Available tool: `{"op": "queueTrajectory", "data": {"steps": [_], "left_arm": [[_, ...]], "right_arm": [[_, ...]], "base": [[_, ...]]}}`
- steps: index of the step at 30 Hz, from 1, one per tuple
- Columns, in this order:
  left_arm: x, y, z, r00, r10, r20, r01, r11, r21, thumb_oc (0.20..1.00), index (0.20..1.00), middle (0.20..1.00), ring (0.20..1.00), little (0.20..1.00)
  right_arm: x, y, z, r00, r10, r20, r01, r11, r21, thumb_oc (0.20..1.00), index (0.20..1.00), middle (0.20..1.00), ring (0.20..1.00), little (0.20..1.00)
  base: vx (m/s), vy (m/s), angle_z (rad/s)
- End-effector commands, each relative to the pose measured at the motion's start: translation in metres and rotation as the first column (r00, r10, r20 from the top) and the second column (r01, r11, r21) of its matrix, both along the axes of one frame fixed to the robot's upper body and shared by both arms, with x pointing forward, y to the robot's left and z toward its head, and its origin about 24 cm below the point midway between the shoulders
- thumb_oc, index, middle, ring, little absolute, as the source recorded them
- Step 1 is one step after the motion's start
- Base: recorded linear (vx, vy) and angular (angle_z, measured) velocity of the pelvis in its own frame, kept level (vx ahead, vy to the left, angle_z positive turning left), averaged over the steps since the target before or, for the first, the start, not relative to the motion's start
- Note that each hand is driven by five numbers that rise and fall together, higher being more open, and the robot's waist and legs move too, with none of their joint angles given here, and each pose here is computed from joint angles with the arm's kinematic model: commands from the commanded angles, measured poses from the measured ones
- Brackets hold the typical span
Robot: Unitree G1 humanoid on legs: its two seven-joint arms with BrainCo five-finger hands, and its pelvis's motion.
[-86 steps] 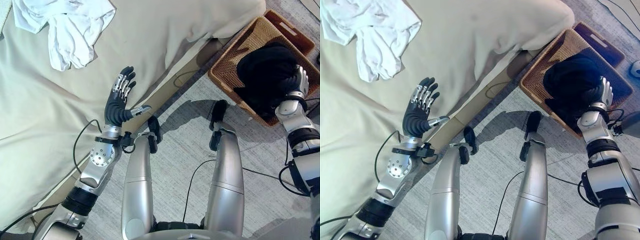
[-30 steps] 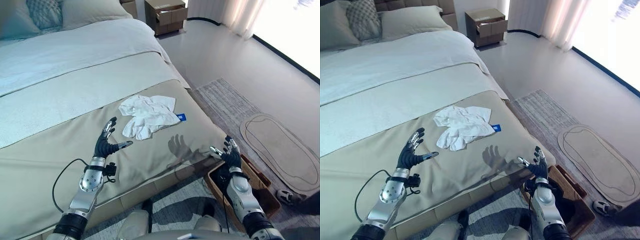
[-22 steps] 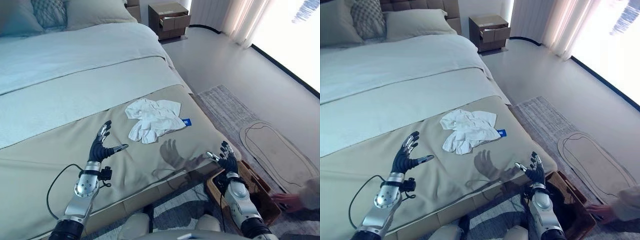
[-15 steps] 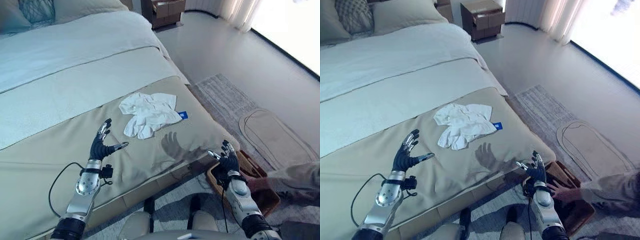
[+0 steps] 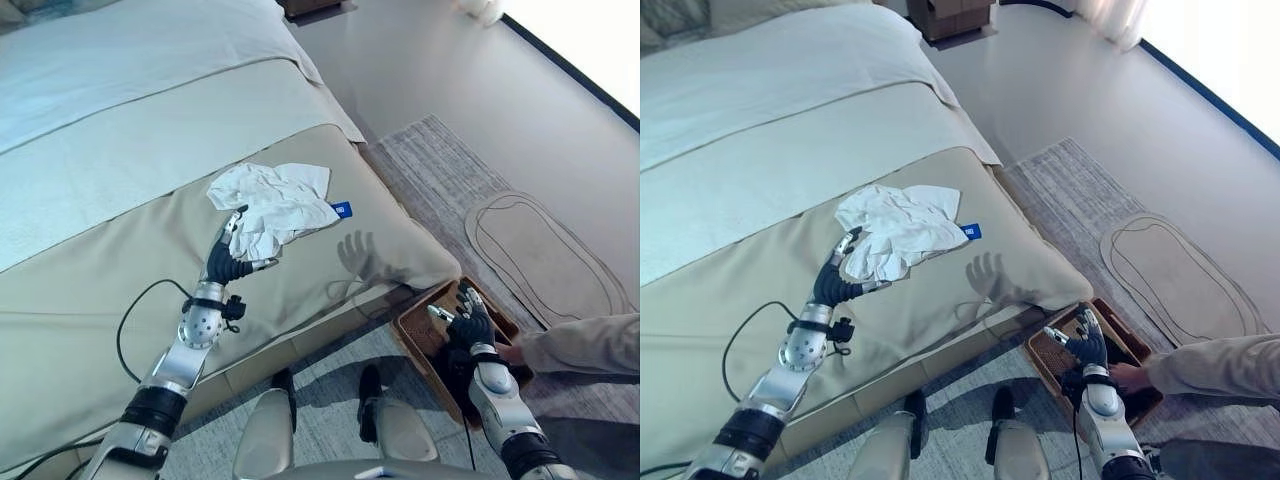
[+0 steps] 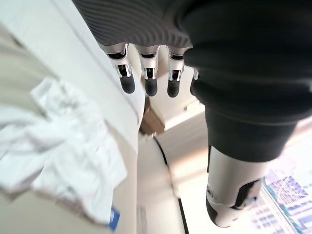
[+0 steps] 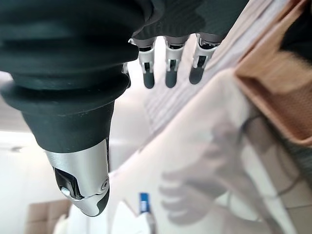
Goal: Pick up clothes into the bucket
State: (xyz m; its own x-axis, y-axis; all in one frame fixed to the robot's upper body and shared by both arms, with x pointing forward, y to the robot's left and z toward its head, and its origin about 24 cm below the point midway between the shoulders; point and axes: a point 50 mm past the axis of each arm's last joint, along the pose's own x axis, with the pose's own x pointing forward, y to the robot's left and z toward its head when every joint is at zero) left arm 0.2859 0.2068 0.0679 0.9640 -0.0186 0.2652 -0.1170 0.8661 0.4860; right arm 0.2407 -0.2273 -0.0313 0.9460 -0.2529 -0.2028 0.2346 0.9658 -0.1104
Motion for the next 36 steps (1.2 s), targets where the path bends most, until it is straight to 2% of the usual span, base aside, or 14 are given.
{"op": "queueTrajectory", "data": {"steps": [1,7,12,16,20,28,36], "left_arm": [[0.007,0.007,0.020,0.992,0.056,0.112,-0.058,0.998,0.020,1.000,1.000,1.000,1.000,1.000],[0.010,0.015,0.025,0.978,0.139,0.157,-0.141,0.990,0.004,1.000,1.000,1.000,1.000,1.000],[0.016,0.020,0.040,0.956,0.177,0.233,-0.206,0.973,0.104,1.000,1.000,1.000,1.000,1.000],[0.030,0.034,0.062,0.904,0.261,0.339,-0.347,0.910,0.226,1.000,1.000,1.000,1.000,1.000],[0.047,0.050,0.094,0.819,0.331,0.469,-0.508,0.797,0.325,1.000,1.000,1.000,1.000,1.000],[0.067,0.065,0.151,0.680,0.369,0.633,-0.697,0.592,0.404,1.000,1.000,1.000,1.000,1.000],[0.072,0.071,0.180,0.642,0.365,0.674,-0.735,0.543,0.407,1.000,1.000,1.000,1.000,1.000]], "right_arm": [[0.014,-0.002,0.030,0.988,0.041,0.152,-0.035,0.999,-0.037,1.000,1.000,1.000,1.000,1.000],[0.029,0.007,0.047,0.974,0.071,0.215,-0.060,0.997,-0.058,1.000,1.000,1.000,1.000,1.000],[0.035,0.011,0.057,0.963,0.062,0.262,-0.051,0.997,-0.051,1.000,1.000,1.000,1.000,1.000],[0.046,0.016,0.073,0.944,0.063,0.324,-0.048,0.997,-0.053,1.000,1.000,1.000,1.000,1.000],[0.055,0.021,0.086,0.924,0.083,0.374,-0.063,0.996,-0.065,1.000,1.000,1.000,1.000,1.000],[0.064,0.029,0.100,0.899,0.096,0.428,-0.081,0.995,-0.054,1.000,1.000,1.000,1.000,1.000],[0.068,0.036,0.108,0.881,0.142,0.452,-0.119,0.990,-0.078,1.000,1.000,1.000,1.000,1.000]], "base": [[0.06,0.075,0.00],[0.02,0.115,-0.34],[-0.03,0.096,-0.17],[-0.04,0.093,0.03],[-0.03,0.077,-0.06],[-0.01,0.044,-0.04],[0.00,0.009,0.00]]}}
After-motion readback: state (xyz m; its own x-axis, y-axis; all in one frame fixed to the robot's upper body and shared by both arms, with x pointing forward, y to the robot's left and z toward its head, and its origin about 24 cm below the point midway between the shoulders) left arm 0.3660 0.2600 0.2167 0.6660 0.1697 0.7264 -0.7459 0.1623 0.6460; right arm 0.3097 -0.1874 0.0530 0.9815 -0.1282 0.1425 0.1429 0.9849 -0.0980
